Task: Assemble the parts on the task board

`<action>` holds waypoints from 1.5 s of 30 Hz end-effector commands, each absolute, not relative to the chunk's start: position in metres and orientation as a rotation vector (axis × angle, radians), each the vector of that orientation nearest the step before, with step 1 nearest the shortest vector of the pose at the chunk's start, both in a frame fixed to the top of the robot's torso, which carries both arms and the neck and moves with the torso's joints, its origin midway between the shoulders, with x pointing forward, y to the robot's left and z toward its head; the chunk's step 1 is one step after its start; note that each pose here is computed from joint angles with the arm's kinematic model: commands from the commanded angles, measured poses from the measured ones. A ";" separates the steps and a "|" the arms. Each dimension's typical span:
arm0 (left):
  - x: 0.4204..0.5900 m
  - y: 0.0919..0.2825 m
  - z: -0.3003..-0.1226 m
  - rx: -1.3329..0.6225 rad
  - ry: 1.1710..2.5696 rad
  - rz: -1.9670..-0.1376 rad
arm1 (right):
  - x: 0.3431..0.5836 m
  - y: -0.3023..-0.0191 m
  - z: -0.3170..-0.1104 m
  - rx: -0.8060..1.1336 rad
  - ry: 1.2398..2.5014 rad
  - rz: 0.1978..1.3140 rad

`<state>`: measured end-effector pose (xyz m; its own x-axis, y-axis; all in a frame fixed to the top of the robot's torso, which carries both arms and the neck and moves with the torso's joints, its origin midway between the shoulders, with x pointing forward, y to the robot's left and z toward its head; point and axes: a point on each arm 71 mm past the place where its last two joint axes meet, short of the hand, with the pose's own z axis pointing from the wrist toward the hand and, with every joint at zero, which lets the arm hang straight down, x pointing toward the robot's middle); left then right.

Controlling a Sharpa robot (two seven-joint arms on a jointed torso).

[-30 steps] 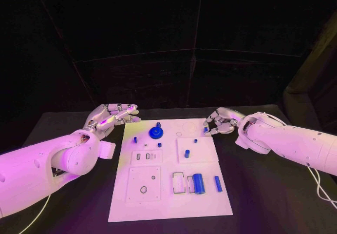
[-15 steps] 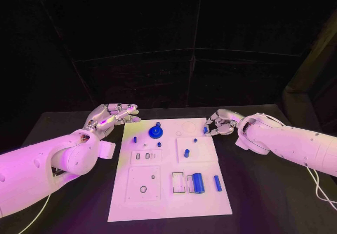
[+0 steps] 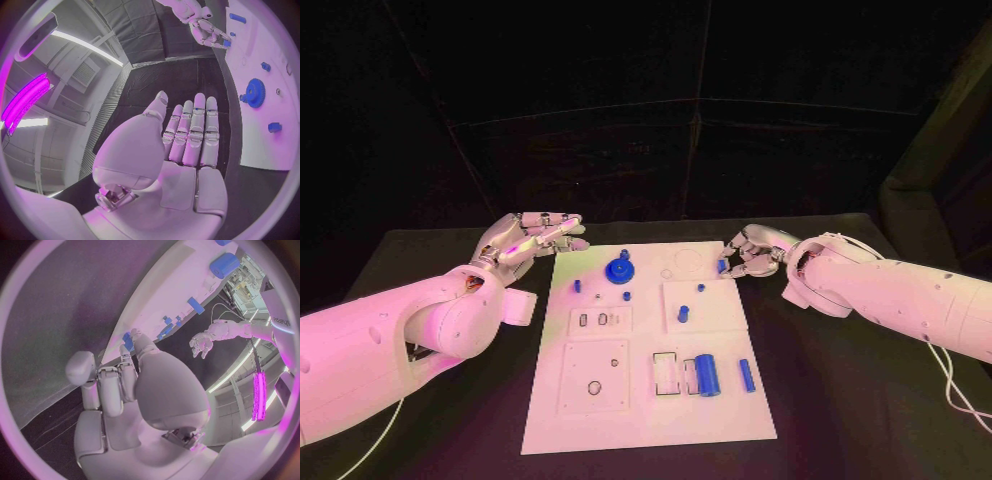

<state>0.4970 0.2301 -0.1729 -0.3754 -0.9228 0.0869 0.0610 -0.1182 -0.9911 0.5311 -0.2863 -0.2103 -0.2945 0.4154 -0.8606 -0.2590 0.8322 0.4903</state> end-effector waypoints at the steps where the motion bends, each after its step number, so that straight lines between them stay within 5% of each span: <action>1: 0.497 0.229 -0.172 -1.010 1.370 -1.619 | 0.531 -0.284 -0.210 0.114 1.756 0.665; 45: 0.496 0.229 -0.172 -1.013 1.375 -1.616 | 0.523 -0.273 -0.197 0.170 1.635 0.698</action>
<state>0.4964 0.2304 -0.1733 -0.3768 -0.9222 0.0873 0.0555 -0.1166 -0.9916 0.5218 -0.2736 -0.2018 -0.2485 0.4579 -0.8536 -0.2891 0.8060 0.5165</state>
